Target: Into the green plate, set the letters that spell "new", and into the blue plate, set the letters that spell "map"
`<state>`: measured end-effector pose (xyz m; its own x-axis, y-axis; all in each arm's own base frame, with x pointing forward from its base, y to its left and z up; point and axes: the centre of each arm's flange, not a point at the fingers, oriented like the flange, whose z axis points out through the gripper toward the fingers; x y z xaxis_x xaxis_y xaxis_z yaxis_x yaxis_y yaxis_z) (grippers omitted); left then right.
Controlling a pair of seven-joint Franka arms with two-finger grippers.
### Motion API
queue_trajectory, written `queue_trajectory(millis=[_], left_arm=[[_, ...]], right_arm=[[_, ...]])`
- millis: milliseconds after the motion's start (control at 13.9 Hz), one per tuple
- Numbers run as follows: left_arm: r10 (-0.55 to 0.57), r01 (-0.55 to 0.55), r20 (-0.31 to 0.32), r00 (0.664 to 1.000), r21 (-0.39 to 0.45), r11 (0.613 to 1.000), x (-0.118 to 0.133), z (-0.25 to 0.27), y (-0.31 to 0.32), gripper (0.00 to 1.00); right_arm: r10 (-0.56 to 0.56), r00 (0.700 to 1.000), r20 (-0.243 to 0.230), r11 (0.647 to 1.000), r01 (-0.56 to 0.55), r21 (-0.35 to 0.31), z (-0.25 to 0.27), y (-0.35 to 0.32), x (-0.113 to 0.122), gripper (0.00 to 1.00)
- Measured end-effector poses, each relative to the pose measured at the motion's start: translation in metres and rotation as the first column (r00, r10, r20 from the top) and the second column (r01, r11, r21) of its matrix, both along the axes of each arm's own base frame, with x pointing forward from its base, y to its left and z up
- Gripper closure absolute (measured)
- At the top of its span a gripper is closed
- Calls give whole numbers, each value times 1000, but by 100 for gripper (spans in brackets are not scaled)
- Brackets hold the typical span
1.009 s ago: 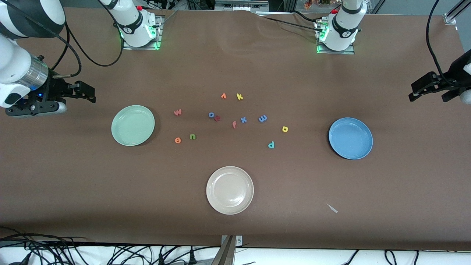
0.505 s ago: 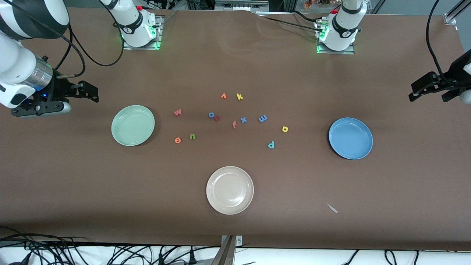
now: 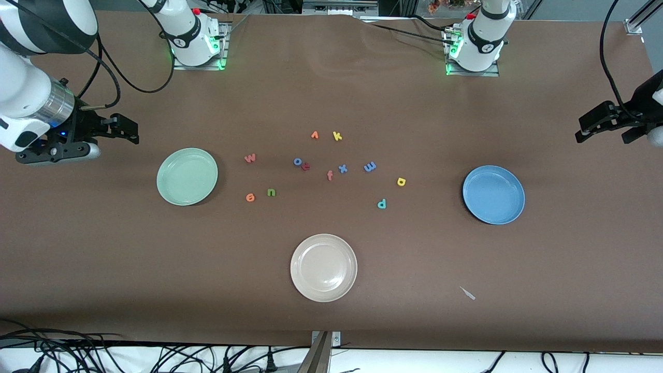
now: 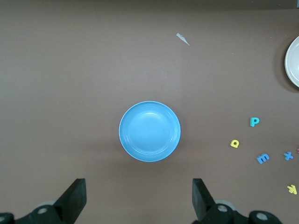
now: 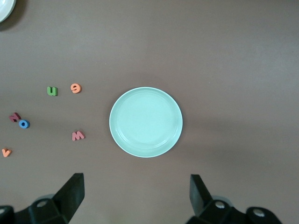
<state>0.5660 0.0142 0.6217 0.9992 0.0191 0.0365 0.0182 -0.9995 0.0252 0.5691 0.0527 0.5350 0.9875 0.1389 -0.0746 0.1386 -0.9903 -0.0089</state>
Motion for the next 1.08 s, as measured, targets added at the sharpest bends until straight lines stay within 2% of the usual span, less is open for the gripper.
queue_trajectory(millis=[1082], left_arm=[[1,-1,-3,1000,-1,1000,1,-2,1,0]], right_arm=[[1,1000,-3,1000,-1,0,-3,0,0,0]])
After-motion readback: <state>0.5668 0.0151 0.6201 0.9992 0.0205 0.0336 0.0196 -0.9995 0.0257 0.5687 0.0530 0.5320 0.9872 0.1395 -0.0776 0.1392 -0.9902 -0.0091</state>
